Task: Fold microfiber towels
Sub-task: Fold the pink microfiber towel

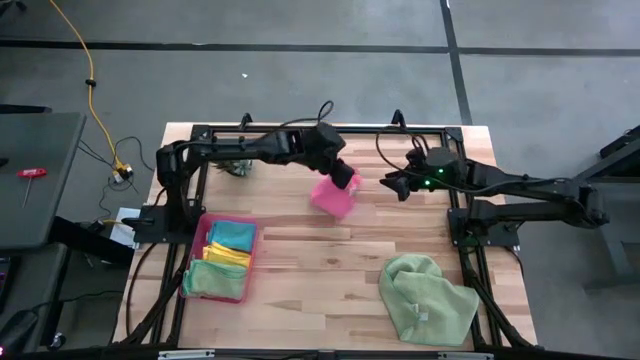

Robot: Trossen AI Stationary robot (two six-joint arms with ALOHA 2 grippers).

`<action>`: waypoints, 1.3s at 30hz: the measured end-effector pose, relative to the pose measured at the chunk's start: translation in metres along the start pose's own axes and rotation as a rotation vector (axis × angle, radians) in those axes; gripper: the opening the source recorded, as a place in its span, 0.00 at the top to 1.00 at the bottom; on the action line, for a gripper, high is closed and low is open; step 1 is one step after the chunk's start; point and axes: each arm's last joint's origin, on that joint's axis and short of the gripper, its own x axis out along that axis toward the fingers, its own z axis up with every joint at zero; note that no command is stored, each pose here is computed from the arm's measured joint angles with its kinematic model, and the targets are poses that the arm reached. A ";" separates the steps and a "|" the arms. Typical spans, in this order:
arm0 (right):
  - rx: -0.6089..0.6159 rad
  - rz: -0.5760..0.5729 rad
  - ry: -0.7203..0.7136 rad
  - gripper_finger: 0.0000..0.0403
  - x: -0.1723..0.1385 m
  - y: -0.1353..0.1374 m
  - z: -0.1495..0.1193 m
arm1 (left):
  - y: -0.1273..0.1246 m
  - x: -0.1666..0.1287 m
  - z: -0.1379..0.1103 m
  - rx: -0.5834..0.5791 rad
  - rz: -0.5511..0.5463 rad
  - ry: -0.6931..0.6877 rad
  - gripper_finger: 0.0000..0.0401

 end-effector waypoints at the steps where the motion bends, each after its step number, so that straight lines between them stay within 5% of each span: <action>1: -0.001 0.013 -0.005 0.53 -0.003 0.001 0.000 | -0.004 -0.002 0.004 0.033 -0.029 -0.011 1.00; 9: -0.004 0.042 -0.019 0.53 -0.008 0.003 0.002 | -0.030 -0.020 0.010 0.279 -0.102 0.014 1.00; 15: 0.000 0.010 0.020 0.53 0.000 0.000 -0.001 | -0.041 -0.035 0.009 0.296 -0.115 0.047 1.00; 29: -0.061 -0.037 0.243 0.53 0.027 -0.011 -0.017 | -0.033 -0.039 -0.022 0.347 0.265 0.243 1.00; 39: -0.060 -0.145 0.405 0.53 0.056 -0.025 -0.033 | -0.040 -0.039 -0.027 0.379 0.285 0.239 1.00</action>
